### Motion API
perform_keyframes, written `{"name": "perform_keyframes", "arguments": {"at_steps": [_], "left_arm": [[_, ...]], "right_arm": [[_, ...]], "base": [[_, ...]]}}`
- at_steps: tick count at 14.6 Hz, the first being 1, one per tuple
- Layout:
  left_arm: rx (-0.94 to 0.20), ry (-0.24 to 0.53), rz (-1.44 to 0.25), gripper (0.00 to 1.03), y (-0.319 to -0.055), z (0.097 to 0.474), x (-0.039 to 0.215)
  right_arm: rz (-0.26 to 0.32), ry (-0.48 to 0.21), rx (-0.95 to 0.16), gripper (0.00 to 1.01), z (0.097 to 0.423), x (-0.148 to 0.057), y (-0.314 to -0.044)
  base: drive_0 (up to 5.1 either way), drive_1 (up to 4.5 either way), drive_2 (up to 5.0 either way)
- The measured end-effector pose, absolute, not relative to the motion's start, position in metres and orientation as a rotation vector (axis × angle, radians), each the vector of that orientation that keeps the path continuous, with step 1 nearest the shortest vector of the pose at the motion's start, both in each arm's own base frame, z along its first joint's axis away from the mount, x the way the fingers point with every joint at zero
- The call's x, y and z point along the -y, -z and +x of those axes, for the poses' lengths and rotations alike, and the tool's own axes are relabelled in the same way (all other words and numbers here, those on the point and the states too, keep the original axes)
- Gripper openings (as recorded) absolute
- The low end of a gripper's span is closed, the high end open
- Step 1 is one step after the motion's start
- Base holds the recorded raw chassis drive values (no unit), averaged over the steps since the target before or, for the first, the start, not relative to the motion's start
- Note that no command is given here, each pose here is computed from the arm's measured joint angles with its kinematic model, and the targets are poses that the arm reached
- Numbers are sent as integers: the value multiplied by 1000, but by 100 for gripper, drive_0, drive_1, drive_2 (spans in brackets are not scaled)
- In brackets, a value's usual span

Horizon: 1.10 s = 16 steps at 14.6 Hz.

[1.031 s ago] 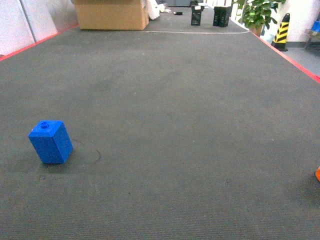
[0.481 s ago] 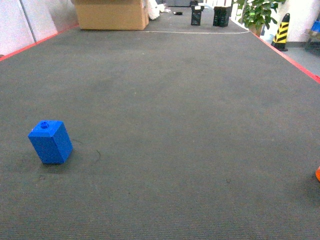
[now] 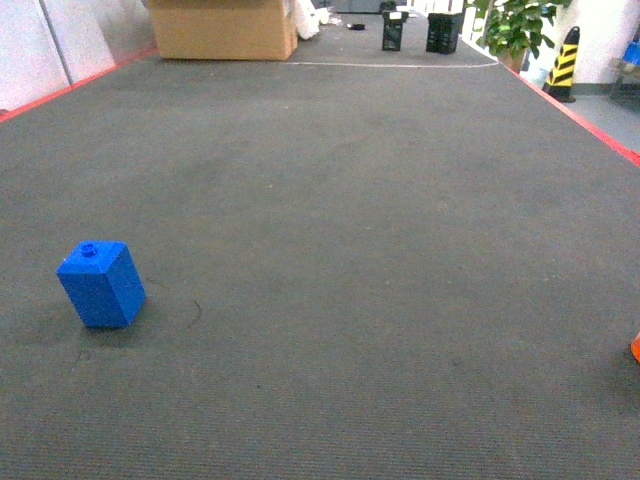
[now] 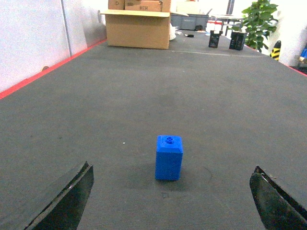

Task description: Sort blue parts and orange caps into right shelf containers

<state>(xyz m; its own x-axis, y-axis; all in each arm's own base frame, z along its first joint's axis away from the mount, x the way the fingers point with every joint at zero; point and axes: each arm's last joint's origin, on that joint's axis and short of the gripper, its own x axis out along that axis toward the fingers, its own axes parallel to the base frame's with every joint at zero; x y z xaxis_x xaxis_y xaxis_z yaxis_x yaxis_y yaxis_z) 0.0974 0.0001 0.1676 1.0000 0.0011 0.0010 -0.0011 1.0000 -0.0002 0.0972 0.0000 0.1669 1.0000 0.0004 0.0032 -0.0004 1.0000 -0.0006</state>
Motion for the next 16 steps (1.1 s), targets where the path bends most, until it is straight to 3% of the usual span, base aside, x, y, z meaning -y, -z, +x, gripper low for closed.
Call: {"name": "perform_keyframes", "arguments": {"at_steps": [8,10,11,13,16], "left_arm": [[1,-1,0,98,-168,97,0],[1,-1,0,98,-168,97,0],[1,-1,0,98,-168,97,0],[1,-1,0,98,-168,97,0],[1,-1,0,98,-168,97,0]], "right_arm": [[-1,0,3,98,97,0,-167],[-19,142,-216,98,103,1,-159],[1,238,-248,98,130,20,-163],[3,144,-323,98,212,37,-164],[-5,117,-402,98,243,35,-153]], "base": [[0,0,0],[0,0,0],[0,0,0],[0,0,0],[0,0,0]]}}
